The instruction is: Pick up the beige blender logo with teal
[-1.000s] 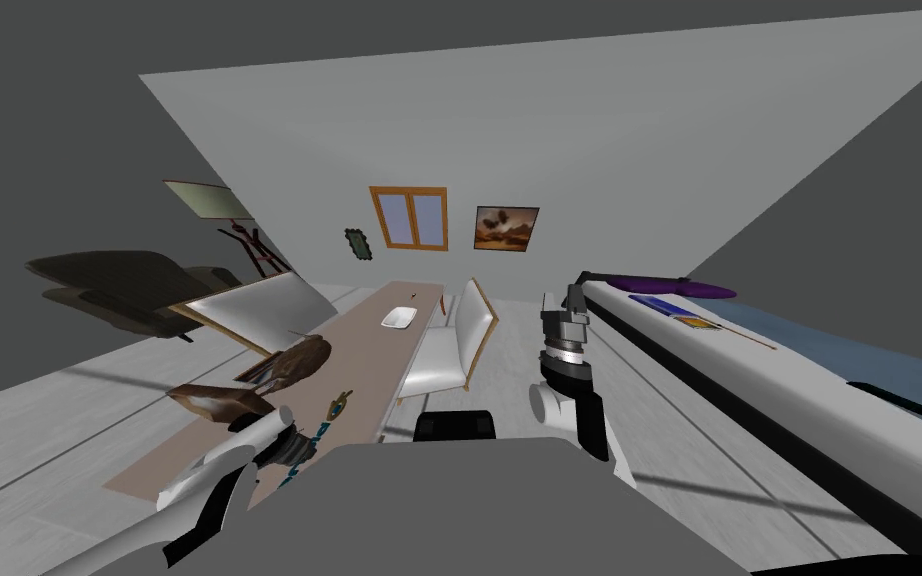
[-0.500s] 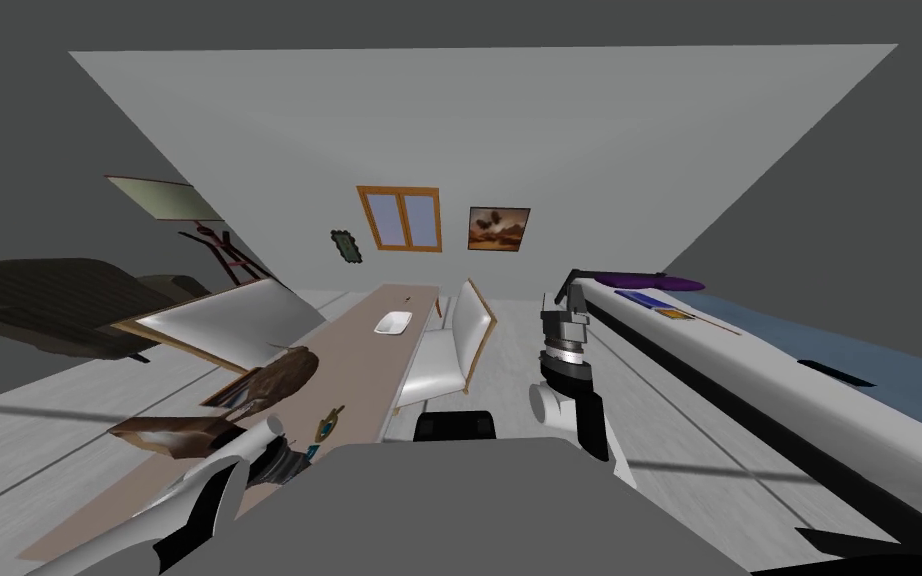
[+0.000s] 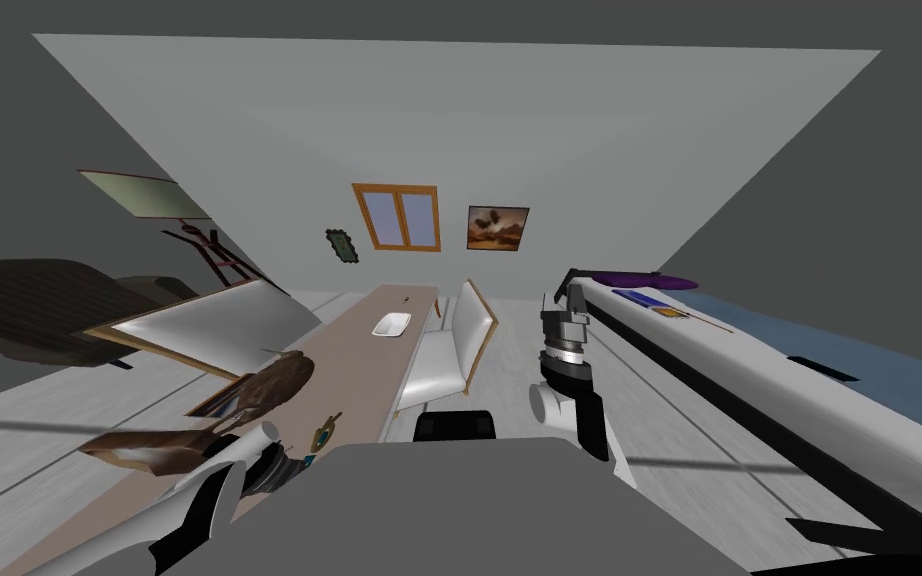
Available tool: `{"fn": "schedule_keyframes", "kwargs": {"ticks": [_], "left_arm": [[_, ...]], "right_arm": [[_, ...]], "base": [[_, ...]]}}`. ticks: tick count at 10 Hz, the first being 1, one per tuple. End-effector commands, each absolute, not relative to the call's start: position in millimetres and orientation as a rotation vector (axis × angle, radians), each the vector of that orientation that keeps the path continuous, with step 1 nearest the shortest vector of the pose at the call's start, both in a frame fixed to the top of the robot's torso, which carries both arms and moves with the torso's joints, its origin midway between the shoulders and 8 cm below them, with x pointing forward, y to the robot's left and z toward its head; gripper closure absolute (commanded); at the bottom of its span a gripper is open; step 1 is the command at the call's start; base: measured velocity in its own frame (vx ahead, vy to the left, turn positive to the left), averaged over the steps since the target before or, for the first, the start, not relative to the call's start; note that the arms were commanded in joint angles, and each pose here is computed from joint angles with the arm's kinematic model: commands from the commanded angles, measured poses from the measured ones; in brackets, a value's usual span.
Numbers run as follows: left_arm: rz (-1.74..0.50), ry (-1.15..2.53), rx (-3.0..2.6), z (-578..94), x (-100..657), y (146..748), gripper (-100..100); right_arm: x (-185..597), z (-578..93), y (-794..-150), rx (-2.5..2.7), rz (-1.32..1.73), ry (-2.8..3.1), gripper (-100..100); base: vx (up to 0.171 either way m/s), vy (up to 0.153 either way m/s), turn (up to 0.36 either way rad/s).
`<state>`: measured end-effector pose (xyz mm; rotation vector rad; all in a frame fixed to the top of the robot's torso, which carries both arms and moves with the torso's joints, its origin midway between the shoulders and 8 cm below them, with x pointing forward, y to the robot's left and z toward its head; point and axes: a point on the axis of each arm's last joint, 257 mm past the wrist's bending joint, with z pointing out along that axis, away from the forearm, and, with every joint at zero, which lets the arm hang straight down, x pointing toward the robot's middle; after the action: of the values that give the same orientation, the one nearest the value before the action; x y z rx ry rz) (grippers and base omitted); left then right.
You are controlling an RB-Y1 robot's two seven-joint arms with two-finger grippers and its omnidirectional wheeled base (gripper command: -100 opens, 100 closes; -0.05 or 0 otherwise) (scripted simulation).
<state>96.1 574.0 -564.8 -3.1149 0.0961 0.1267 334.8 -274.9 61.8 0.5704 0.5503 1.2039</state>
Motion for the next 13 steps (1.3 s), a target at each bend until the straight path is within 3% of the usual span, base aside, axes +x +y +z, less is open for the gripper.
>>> {"fn": "schedule_keyframes", "kwargs": {"ticks": [1, 8, 9, 13], "left_arm": [[0.127, 0.109, -3.115, -575, 93, 563, -100], [0.126, 0.132, -3.112, -591, 89, 547, -100], [0.126, 0.131, -3.112, -591, 89, 547, 100], [0.128, 0.128, -3.116, -591, 88, 545, 100]], "right_arm": [[335, 62, -275, 0.57, 1.204, 0.55, 0], [335, 62, -275, 0.57, 1.204, 0.55, 0], [335, 62, -275, 0.57, 1.204, 0.55, 0], [335, 62, -275, 0.57, 1.204, 0.55, 0]], "base": [[0.025, 0.046, 0.054], [0.022, 0.033, 0.02], [0.0, 0.0, 0.0], [0.0, 0.0, 0.0]]}}
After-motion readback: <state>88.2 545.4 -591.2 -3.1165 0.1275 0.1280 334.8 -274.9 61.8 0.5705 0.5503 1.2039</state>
